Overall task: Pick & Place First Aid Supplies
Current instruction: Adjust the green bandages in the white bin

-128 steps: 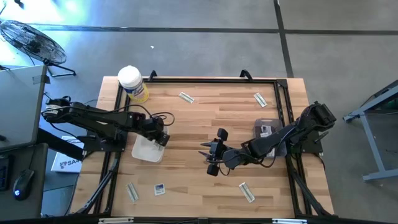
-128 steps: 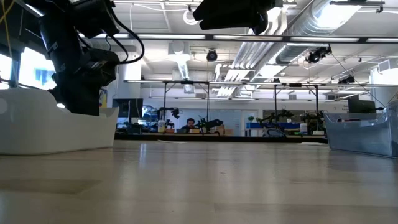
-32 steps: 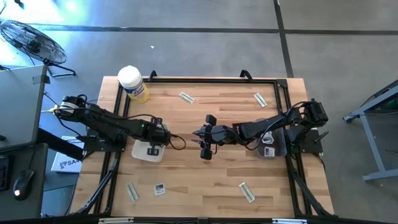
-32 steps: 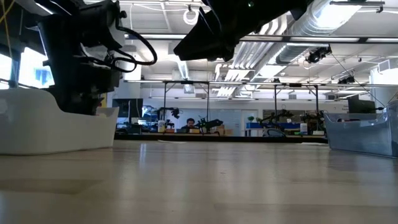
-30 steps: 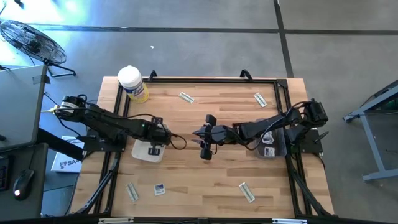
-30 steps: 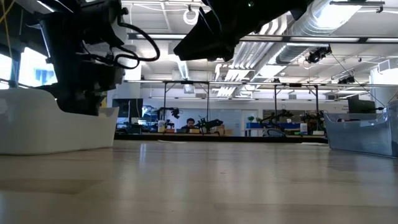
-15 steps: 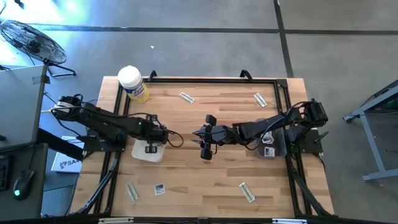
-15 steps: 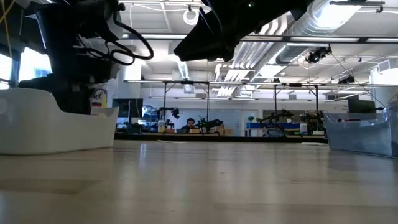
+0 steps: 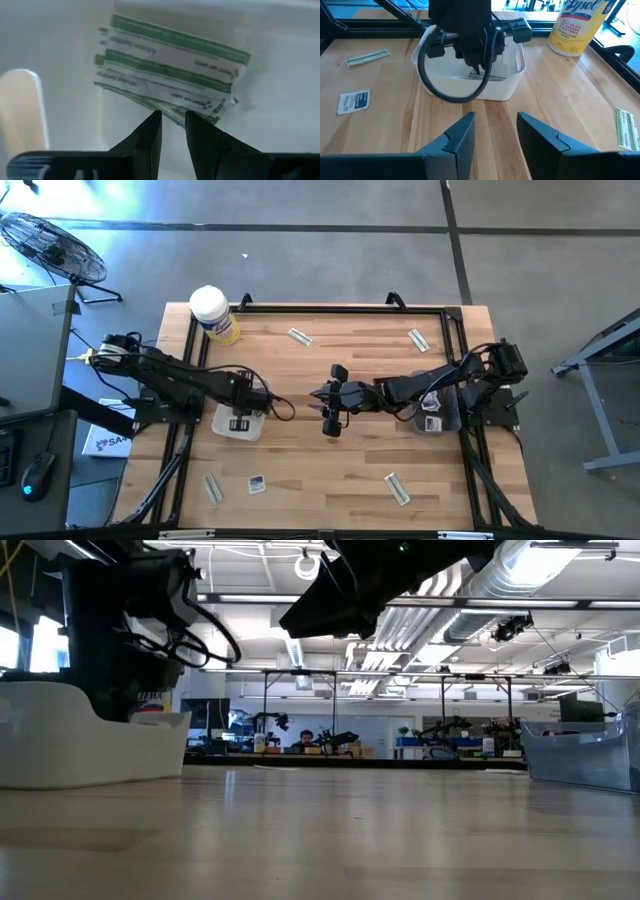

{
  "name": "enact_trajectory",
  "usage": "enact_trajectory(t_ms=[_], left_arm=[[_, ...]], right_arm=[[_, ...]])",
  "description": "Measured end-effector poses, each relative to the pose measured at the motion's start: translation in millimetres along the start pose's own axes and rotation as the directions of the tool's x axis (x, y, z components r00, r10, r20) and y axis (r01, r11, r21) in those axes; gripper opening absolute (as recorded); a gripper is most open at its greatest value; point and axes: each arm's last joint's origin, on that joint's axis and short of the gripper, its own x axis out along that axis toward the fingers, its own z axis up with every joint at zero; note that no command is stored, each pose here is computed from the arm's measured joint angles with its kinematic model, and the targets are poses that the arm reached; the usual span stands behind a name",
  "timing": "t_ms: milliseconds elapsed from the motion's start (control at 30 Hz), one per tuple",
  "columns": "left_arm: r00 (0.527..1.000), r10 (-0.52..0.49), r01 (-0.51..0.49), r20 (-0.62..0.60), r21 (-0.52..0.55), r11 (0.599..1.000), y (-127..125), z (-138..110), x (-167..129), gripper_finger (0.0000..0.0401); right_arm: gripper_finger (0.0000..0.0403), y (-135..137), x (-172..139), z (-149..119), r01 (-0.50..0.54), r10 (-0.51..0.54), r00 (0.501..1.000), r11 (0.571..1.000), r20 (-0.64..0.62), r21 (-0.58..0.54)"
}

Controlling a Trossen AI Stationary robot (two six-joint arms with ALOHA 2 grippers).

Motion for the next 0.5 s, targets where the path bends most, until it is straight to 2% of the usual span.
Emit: enact_trajectory(t_ms=[133, 267, 367, 500], left_arm=[[1.0, -0.022, 0.022, -0.011, 0.016, 1.0, -0.9, 1.1, 0.7, 0.0082], [0.998, -0.055, 0.055, 0.002, 0.036, 0.998, 0.1, 7.9, -11.5, 0.0082], [0.999, -0.027, 0.028, -0.039, 0.034, 0.999, 5.5, 10.0, -17.5, 0.0082], [0.993, -0.053, 0.052, -0.108, -0.009, 0.999, 17.9, 8.7, -15.2, 0.0082]], right_arm=[[0.014, 0.0, 0.0, 0.0, 0.0, 0.0, 1.0, 1.0, 0.0, 0.0], [0.014, -0.2, 0.0, 0.0, 0.001, -0.001, 1.0, 1.0, 0.0, 0.0], [0.014, -0.3, 0.1, 0.1, 0.003, -0.003, 1.0, 1.0, 0.001, 0.0], [0.014, -0.2, 0.0, -0.1, 0.002, -0.002, 1.0, 1.0, -0.001, 0.0]])
